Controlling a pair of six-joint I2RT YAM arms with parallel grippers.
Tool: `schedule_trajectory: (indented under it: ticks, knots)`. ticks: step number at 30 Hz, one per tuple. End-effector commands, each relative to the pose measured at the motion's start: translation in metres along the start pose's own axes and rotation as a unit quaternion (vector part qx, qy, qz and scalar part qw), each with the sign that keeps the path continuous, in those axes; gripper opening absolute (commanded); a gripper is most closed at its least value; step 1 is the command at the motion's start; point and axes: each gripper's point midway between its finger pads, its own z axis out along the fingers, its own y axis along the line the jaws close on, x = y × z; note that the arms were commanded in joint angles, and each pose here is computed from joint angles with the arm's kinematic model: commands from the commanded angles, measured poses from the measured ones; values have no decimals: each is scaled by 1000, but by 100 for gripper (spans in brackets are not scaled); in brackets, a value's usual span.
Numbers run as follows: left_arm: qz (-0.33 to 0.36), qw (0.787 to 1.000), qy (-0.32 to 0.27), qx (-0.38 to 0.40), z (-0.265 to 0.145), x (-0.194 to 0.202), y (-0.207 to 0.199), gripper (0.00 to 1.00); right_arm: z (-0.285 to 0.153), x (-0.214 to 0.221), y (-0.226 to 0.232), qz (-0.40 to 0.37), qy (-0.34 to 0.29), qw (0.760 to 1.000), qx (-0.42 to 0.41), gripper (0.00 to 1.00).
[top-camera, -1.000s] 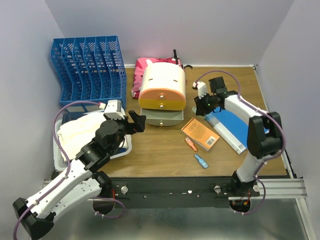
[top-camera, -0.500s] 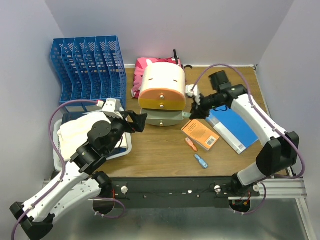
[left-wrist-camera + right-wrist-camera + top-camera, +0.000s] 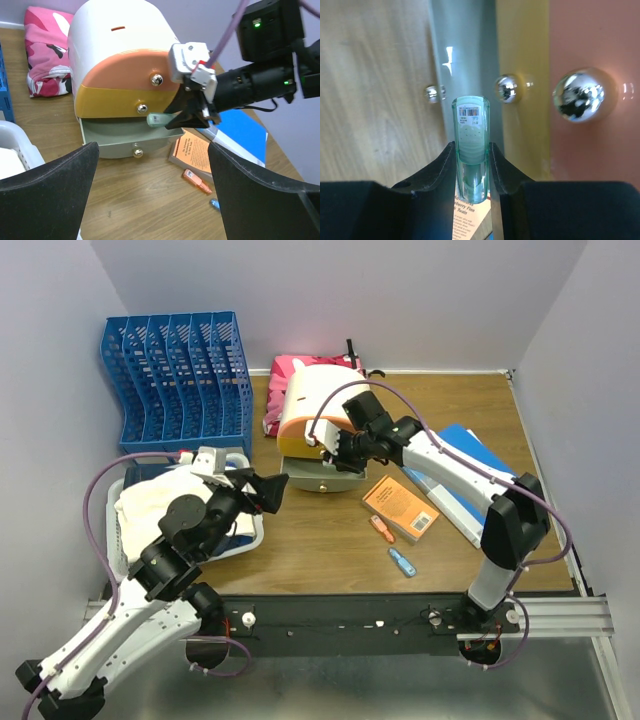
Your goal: Organize the desk
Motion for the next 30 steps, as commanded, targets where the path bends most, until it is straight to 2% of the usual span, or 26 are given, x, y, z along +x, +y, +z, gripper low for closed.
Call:
schedule_trajectory:
  ticks: [1,2,3,4,8,14,15,17,19,22,23,25,30]
  knots:
    - [-9,1000,4,-9,-10,7,9,99,8,-8,-31,20,10,996,81,23]
    - [-10,1000,4,-7,-10,7,8,99,9,-8,-30,24,13,996,82,27]
    - [-9,1000,5,-5,-11,8,8,99,10,-7,-29,26,15,996,84,40]
    - [-9,1000,5,-2,-10,7,6,99,10,-5,-26,28,16,996,82,47]
    - [-4,1000,2,25,-9,4,-4,99,3,-4,-20,45,15,996,82,54]
    - [-1,997,31,72,2,13,-25,99,-20,-10,5,72,-3,997,39,58]
    - [-2,996,39,78,3,16,-28,99,-25,-20,16,70,-24,997,5,58]
    - [-1,993,68,98,8,26,-37,99,-40,-14,31,87,-24,995,-40,58]
    - [-3,988,94,124,9,32,-50,99,-53,-15,48,105,-54,988,-98,57]
    - [-28,979,147,142,19,49,-63,96,-73,10,43,181,-71,976,-96,57]
    - [-37,972,178,151,24,64,-70,95,-82,25,25,209,-80,972,-67,57]
    - [-51,963,204,169,29,77,-86,91,-93,46,20,259,-85,961,-44,57]
    - [-38,938,302,166,46,132,-125,90,-128,96,-21,364,-108,923,63,57]
